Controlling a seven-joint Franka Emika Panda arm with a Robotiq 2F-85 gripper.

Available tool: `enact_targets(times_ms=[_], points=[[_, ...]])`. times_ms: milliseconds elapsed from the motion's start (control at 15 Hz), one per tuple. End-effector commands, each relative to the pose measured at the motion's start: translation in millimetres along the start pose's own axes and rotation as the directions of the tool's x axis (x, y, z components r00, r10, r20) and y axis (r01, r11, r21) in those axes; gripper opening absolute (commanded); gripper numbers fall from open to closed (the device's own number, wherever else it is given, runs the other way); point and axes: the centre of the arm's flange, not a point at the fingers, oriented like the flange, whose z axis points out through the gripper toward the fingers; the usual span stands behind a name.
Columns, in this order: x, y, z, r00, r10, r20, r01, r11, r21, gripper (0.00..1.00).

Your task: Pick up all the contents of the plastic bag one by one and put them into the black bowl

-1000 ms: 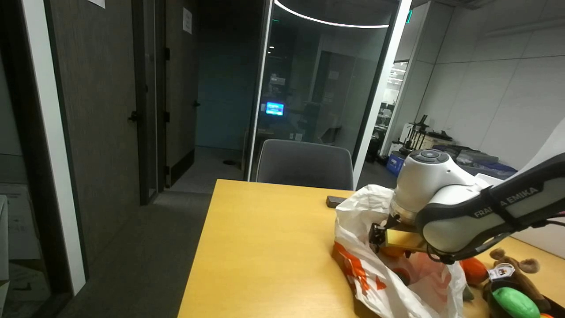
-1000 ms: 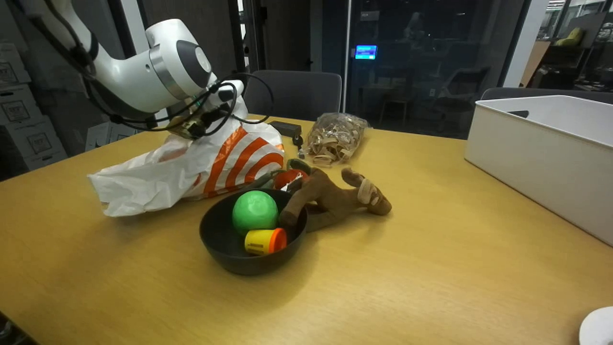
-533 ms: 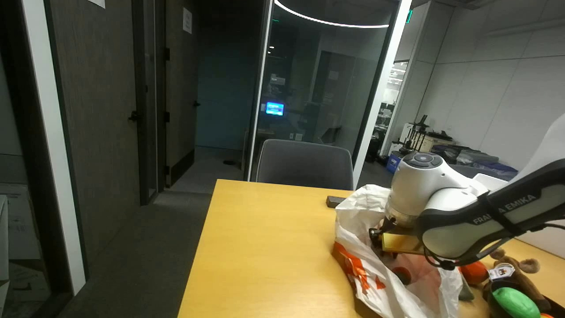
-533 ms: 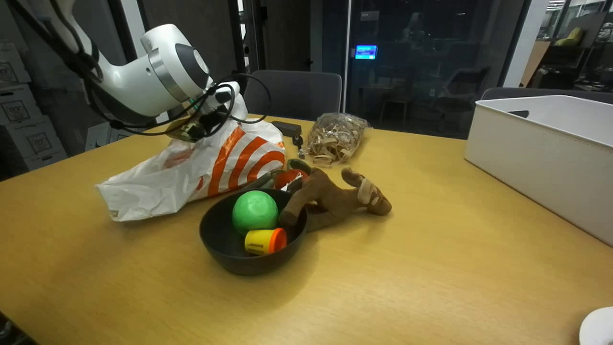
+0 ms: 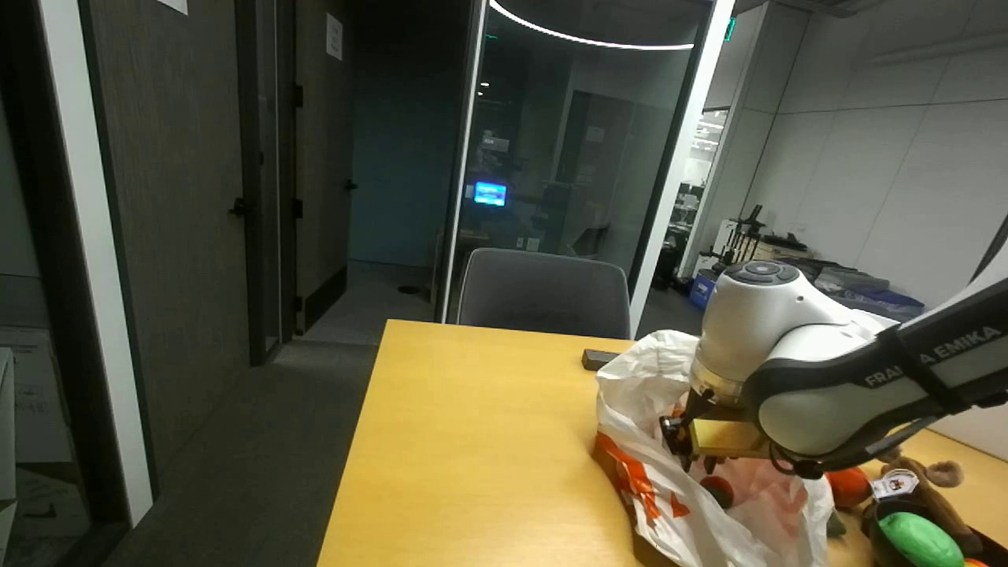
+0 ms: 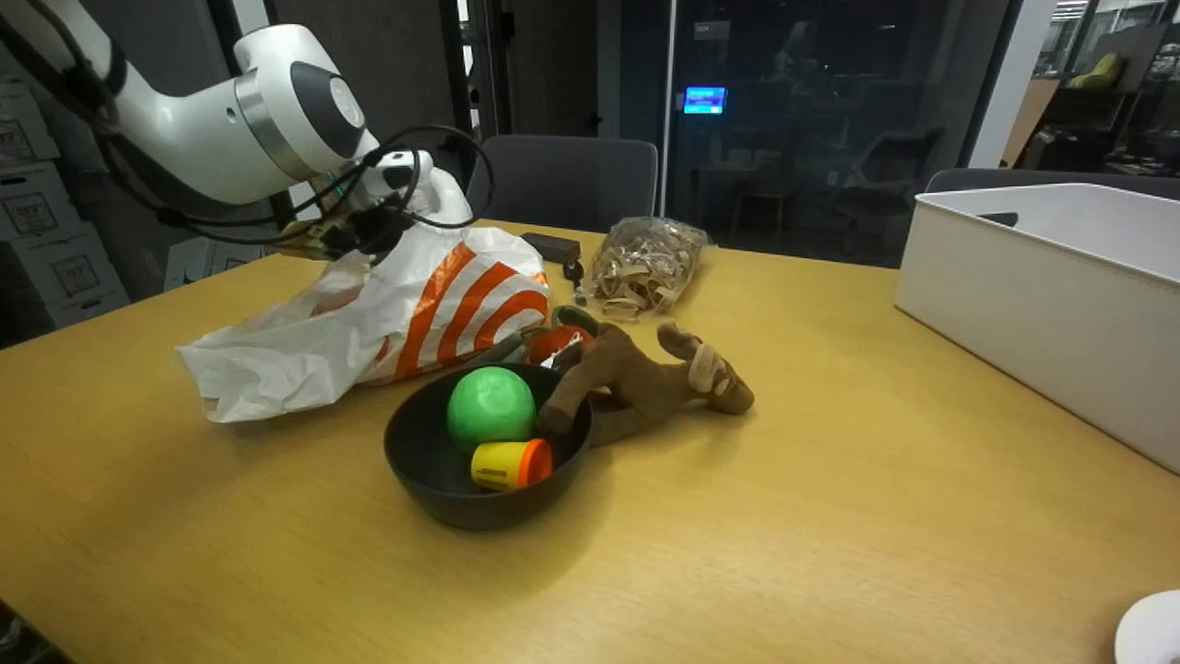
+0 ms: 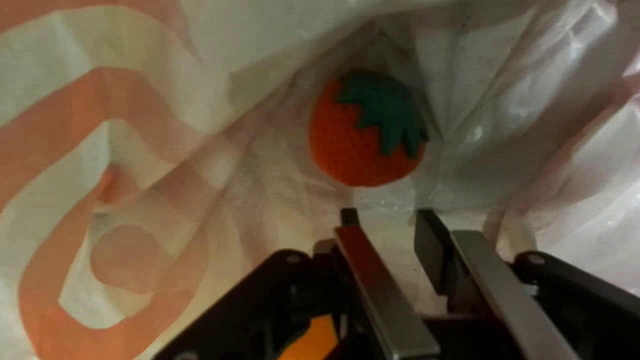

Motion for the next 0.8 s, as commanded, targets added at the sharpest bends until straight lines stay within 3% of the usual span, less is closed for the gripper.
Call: enact_targets(times_ms=[0, 200, 333, 733], points=[[-3, 8, -43, 1.0, 0.021, 0.0, -0.021, 0.999, 0.027, 0.66], [12, 9, -56, 0.988, 0.151, -0.04, -0.15, 0.988, 0.027, 0.9], [22, 13, -60, 0.969, 0.243, -0.036, -0.242, 0.97, 0.038, 1.0], [43, 23, -46, 0.884, 0.467, 0.009, -0.467, 0.884, 0.017, 1.0]])
